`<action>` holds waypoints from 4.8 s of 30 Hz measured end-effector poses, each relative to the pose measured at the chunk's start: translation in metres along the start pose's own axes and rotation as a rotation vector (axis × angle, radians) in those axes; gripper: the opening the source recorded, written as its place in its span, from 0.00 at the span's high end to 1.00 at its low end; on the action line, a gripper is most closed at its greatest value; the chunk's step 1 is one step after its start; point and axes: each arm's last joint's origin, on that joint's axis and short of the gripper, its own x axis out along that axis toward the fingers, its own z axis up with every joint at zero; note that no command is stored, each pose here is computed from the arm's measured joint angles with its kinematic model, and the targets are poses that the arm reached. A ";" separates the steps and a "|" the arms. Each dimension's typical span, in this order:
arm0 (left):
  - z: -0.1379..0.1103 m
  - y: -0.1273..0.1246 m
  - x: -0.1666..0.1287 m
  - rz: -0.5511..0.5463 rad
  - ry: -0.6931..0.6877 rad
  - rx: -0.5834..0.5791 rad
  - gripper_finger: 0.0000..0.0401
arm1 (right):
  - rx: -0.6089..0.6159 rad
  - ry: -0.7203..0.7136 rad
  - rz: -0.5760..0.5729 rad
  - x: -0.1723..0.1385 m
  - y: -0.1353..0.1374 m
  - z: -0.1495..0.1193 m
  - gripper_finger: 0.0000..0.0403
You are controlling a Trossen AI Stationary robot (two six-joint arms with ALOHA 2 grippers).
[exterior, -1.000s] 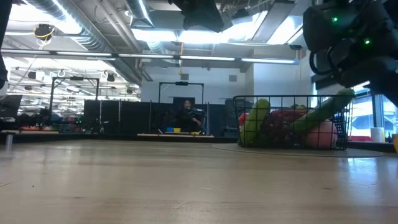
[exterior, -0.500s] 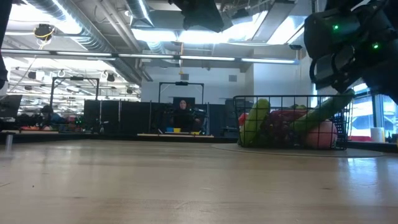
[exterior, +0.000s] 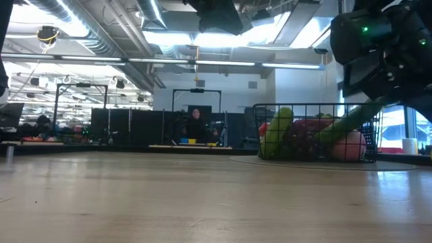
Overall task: Build produce basket
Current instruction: Put the yellow lemon into the black wire basket
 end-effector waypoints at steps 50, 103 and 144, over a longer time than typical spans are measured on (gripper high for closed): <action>-0.014 -0.006 0.000 -0.175 0.124 0.177 0.71 | -0.023 -0.025 -0.001 0.000 0.000 0.002 0.62; -0.014 -0.007 0.000 -0.175 0.124 0.177 0.71 | 0.097 -0.071 -0.053 -0.002 -0.009 0.007 0.19; -0.014 -0.007 0.000 -0.175 0.124 0.177 0.71 | 0.112 -0.088 -0.033 0.040 -0.007 0.003 0.66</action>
